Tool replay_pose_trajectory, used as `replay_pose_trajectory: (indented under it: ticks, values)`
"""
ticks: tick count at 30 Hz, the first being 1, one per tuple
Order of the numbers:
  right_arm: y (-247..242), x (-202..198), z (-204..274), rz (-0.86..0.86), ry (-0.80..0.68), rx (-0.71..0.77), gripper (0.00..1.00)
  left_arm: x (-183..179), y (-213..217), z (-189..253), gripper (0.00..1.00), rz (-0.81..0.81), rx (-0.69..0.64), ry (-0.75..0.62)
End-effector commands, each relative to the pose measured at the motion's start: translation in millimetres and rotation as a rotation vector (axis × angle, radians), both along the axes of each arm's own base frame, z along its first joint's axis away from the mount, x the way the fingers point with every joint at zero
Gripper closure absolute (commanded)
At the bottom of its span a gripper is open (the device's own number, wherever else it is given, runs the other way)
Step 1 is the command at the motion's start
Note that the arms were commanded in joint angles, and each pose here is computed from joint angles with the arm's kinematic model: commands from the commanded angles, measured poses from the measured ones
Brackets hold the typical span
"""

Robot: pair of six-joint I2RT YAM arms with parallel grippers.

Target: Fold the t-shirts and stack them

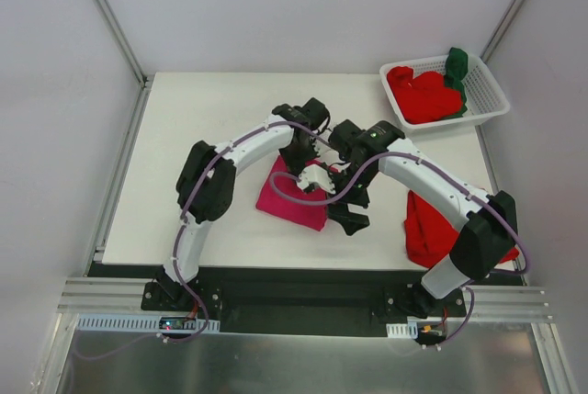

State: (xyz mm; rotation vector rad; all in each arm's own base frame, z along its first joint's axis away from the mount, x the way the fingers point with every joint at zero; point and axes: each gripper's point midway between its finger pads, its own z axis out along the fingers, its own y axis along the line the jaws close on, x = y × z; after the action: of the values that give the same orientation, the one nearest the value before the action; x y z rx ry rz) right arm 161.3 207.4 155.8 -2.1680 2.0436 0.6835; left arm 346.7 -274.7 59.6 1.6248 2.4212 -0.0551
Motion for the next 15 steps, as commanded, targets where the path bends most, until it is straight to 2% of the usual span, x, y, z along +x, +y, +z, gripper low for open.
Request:
replay_pose_trajectory:
  ticks: [1, 7, 15]
  values:
    - [-0.6, -4.1, 5.9, 0.032, 0.003, 0.009, 0.0, 10.7, -3.6, 96.4, 0.01, -0.034, -0.095, -0.198]
    - [3.6, -0.9, 7.2, 0.028, 0.005, 0.011, 0.0, 8.6, -14.3, 88.1, 0.01, -0.004, -0.121, -0.164]
    - [-1.8, -4.0, 10.5, 0.033, -0.004, 0.005, 0.0, 38.7, -20.3, 23.2, 0.01, -0.047, -0.025, -0.181]
